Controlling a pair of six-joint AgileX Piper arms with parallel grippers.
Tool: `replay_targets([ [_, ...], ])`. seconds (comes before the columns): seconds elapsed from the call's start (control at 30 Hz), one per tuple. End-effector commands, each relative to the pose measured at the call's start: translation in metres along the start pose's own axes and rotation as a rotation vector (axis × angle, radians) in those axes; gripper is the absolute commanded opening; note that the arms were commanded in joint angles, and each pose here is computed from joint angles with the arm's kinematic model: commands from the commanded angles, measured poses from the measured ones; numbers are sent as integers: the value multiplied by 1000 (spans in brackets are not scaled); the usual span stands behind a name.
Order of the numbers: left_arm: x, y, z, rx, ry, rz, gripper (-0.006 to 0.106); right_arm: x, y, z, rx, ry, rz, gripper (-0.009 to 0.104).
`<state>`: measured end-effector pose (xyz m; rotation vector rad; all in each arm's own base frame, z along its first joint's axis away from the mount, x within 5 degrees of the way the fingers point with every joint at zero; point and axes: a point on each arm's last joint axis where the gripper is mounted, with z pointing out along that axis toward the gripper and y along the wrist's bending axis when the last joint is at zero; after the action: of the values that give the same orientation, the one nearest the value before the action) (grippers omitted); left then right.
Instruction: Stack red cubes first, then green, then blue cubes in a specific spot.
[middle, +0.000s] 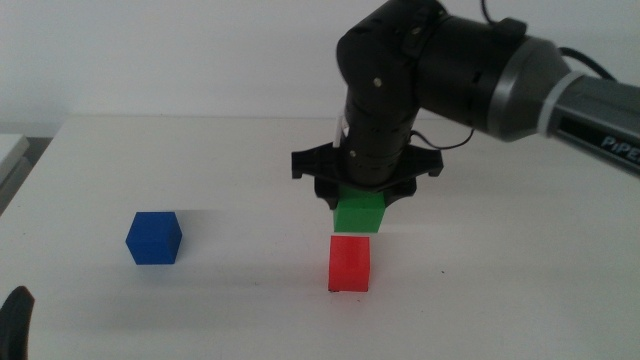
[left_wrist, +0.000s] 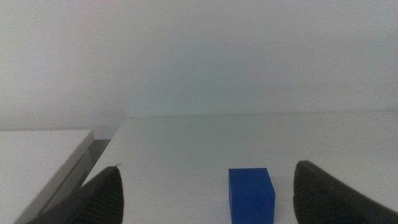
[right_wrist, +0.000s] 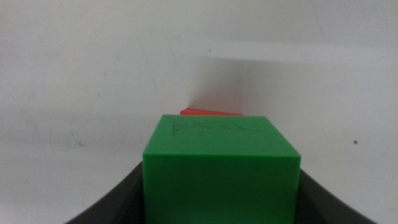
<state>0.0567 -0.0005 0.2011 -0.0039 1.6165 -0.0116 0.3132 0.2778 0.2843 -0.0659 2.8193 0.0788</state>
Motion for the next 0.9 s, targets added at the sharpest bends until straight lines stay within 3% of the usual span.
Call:
replay_targets([
  [0.0, -1, 0, 0, 0, -17, -3, 94, 2, 5, -3, 2, -8, -11, 18],
  [0.87, -1, 0, 0, 0, -17, -5, 94, 8, 15, 39, 63, 61, 45, 18],
])
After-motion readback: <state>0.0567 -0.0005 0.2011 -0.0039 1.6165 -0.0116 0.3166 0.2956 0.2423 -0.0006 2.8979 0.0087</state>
